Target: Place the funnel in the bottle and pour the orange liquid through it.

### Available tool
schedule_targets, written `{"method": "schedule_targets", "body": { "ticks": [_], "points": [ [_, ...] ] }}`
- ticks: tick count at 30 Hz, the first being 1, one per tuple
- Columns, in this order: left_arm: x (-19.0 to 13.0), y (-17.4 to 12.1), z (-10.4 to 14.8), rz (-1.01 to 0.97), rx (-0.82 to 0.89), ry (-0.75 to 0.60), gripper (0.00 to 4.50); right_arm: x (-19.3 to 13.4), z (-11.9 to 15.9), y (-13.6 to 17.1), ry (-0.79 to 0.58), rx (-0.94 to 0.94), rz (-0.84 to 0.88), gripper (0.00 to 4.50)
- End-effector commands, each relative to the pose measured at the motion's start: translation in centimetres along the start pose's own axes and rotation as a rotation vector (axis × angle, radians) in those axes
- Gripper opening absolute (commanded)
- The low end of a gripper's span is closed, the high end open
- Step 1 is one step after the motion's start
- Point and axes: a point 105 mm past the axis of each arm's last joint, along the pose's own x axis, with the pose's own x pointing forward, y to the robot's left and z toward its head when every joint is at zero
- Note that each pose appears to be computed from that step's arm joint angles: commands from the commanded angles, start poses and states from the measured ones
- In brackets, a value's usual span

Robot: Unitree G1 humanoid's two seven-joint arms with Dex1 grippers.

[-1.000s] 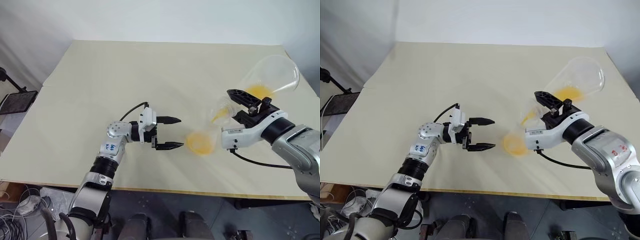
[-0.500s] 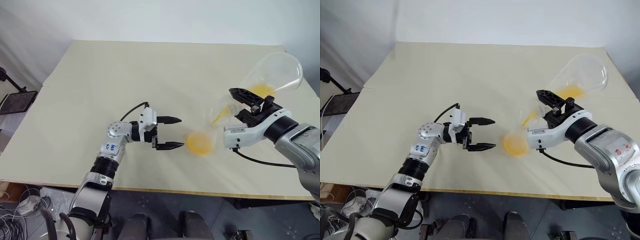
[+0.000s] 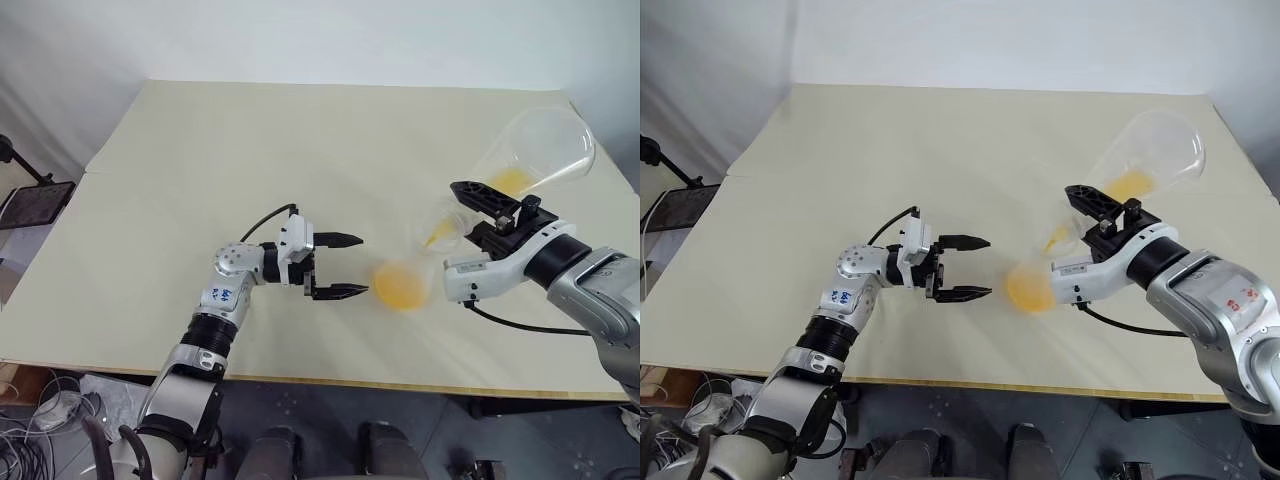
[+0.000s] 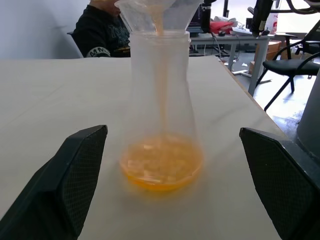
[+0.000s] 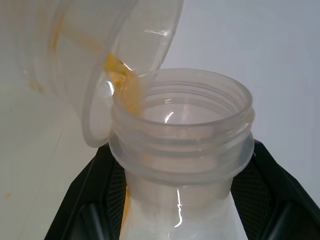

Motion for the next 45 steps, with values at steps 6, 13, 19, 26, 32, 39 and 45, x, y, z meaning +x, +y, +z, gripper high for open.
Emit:
{"method": "schedule_targets", "body": {
  "ticks": [6,13,19,26,32,39,45],
  "points": [
    [0.1,0.36,0.91,0.006,0.037,-0.025,4.5,-0.53,-0.93,-1.93,0.02,-0.072,-0.053,2.43],
    [0.11,0.4,0.9,0.005,0.038,-0.025,4.5,-0.54,-1.33,-2.13,0.022,-0.095,-0.054,2.43],
    [0.11,0.45,0.91,0.005,0.038,-0.025,4.5,-0.58,-1.6,-2.24,0.022,-0.11,-0.054,2.43],
    [0.05,0.51,0.89,0.005,0.041,-0.025,4.5,-0.56,-1.63,-2.41,0.015,-0.116,-0.06,2.43],
    [0.03,0.53,0.9,0.005,0.043,-0.024,4.5,-0.52,-1.5,-2.39,0.004,-0.119,-0.059,2.43],
    [0.05,0.57,0.91,0.003,0.044,-0.024,4.5,-0.45,-1.43,-2.41,-0.004,-0.127,-0.057,2.43],
    [0.06,0.62,0.92,0.004,0.044,-0.024,4.5,-0.38,-1.36,-2.4,-0.013,-0.136,-0.057,2.43]
  ]
}}
